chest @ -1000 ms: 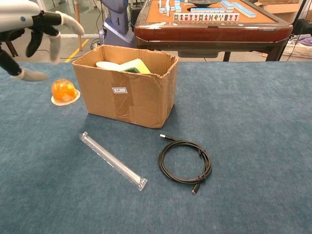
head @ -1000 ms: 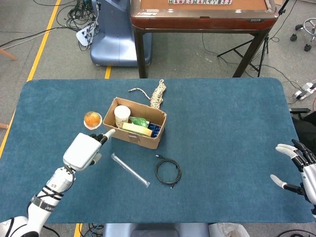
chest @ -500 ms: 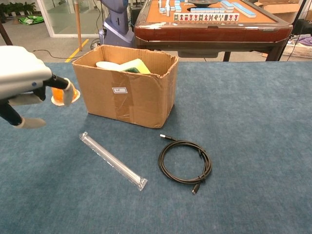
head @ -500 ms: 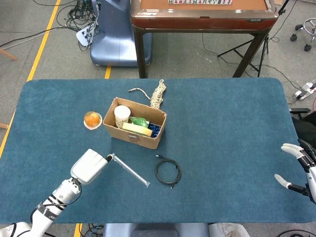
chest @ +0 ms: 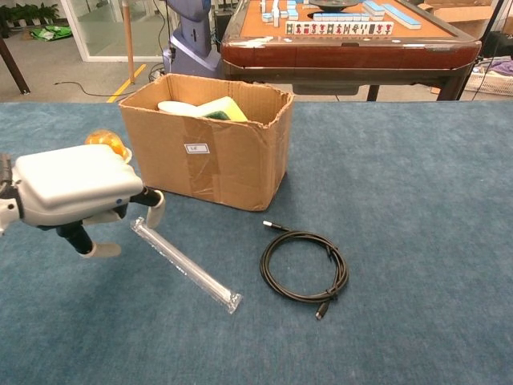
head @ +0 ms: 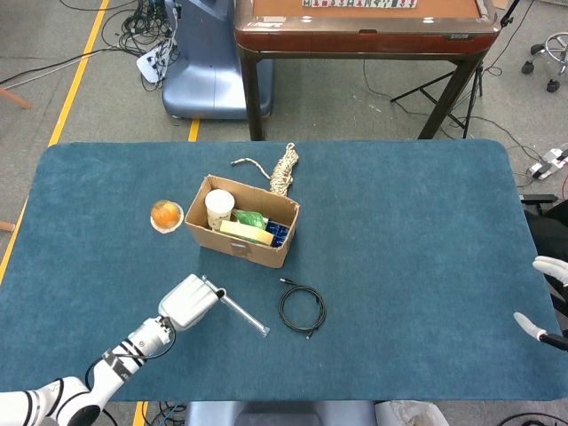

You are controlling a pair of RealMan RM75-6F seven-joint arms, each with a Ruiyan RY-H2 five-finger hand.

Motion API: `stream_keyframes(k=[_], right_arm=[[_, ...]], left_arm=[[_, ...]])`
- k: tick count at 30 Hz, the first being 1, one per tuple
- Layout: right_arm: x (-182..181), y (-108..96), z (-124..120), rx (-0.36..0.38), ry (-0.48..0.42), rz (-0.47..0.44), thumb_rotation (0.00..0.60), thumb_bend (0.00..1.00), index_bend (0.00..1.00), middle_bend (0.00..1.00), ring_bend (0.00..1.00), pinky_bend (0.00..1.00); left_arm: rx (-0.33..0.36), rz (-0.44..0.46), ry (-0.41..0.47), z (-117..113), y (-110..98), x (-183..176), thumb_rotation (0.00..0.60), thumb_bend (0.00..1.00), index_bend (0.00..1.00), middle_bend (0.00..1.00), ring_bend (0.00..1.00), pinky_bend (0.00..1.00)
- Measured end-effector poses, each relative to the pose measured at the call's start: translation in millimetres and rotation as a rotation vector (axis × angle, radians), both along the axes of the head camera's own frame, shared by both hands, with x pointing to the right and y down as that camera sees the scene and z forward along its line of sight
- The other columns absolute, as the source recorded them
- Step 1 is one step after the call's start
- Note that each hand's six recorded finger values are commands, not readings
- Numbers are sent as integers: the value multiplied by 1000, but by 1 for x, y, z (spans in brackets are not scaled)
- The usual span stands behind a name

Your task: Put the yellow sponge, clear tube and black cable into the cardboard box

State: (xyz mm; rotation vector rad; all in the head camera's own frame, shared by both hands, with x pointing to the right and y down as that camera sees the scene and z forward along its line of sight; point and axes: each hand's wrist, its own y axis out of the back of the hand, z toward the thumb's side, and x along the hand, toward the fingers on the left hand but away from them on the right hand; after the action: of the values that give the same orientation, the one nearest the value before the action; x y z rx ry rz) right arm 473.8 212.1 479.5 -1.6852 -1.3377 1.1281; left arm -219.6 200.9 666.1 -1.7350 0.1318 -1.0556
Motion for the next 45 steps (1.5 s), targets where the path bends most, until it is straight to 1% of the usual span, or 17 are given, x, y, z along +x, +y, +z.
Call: stream_keyframes(k=[5, 8, 16, 23, 36, 41, 45], right_arm=[[5, 0, -6, 16, -7, 18, 600, 128, 270, 250, 86, 189], [9, -1, -9, 29, -5, 33, 600, 129, 270, 250, 86, 189], [16, -1, -18, 61, -21, 59, 600, 129, 270, 250, 86, 189], [20, -1, -22, 73, -26, 69, 600, 129, 270, 250, 86, 189], [21, -1, -24, 79, -32, 72, 600, 128, 270, 250, 86, 189], [22, -1, -25, 83, -34, 75, 600, 129, 270, 250, 87, 189], [23, -1, -25, 83, -35, 75, 600, 128, 270, 250, 87, 189]], left_arm=[[-19, 10, 9, 10, 0, 18, 600, 220, 427, 1000, 1000, 1000], [-25, 15, 1, 15, -1, 23, 600, 220, 425, 1000, 1000, 1000], [-49, 14, -44, 29, -2, 26, 600, 220, 427, 1000, 1000, 1000], [-63, 10, -70, 37, 0, 28, 600, 220, 428, 1000, 1000, 1000], [-85, 16, -83, 46, 7, 33, 600, 220, 456, 1000, 1000, 1000], [-87, 29, -88, 50, 11, 34, 600, 220, 484, 1000, 1000, 1000], [-88, 29, -86, 50, 11, 34, 600, 220, 532, 1000, 1000, 1000]])
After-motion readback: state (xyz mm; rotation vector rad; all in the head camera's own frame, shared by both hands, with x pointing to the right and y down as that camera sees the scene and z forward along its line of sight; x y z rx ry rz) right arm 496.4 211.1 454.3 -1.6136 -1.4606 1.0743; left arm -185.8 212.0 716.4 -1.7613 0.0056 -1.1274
